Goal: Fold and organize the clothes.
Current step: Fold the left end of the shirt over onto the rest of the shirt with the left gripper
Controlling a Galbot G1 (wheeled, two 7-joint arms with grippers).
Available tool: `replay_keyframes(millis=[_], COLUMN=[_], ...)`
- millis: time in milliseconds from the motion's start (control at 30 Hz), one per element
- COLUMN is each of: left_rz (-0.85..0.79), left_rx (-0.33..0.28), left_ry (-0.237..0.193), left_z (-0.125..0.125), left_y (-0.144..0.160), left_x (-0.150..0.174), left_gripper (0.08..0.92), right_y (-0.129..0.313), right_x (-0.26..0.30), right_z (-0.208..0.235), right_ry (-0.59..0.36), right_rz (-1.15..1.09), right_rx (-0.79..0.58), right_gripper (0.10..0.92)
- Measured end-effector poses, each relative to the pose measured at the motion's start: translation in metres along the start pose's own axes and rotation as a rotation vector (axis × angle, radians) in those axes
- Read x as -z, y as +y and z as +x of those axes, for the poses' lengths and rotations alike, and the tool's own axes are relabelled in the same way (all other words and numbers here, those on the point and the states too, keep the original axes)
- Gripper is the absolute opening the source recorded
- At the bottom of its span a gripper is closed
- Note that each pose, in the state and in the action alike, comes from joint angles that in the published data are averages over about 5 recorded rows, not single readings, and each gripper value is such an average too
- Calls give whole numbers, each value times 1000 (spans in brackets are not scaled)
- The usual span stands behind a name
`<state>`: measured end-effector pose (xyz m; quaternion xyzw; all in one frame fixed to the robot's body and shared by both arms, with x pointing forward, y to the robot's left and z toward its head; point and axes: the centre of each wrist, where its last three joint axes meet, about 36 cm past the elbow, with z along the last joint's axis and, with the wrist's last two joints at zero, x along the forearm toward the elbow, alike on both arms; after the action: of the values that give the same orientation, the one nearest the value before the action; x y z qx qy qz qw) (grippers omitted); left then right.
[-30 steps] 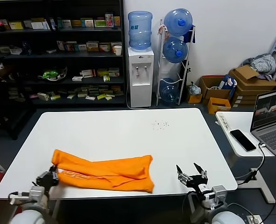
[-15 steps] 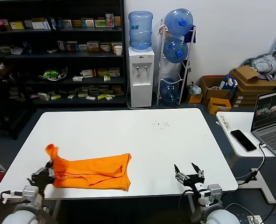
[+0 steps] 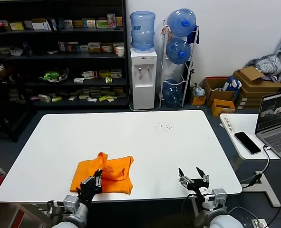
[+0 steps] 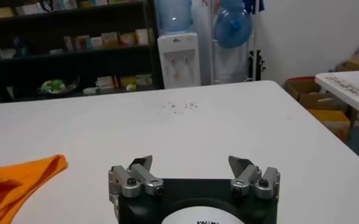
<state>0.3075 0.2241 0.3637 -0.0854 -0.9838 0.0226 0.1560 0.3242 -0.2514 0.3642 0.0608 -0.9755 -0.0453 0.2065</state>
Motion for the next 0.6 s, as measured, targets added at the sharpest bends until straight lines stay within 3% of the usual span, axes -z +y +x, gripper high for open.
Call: replay_keyframes(millis=[267, 600], left_rz=[33, 84], left_rx=[-36, -40], left_ry=[1, 12], left_z=[-16, -7], left_y=[-29, -16], left_x=[-4, 3], left_gripper=[144, 414], right_y=[2, 0], right_x=[2, 4], right_z=[0, -4], right_ry=[-4, -25], right_rz=[-9, -9], right_rx=[8, 49], right_gripper=[823, 823])
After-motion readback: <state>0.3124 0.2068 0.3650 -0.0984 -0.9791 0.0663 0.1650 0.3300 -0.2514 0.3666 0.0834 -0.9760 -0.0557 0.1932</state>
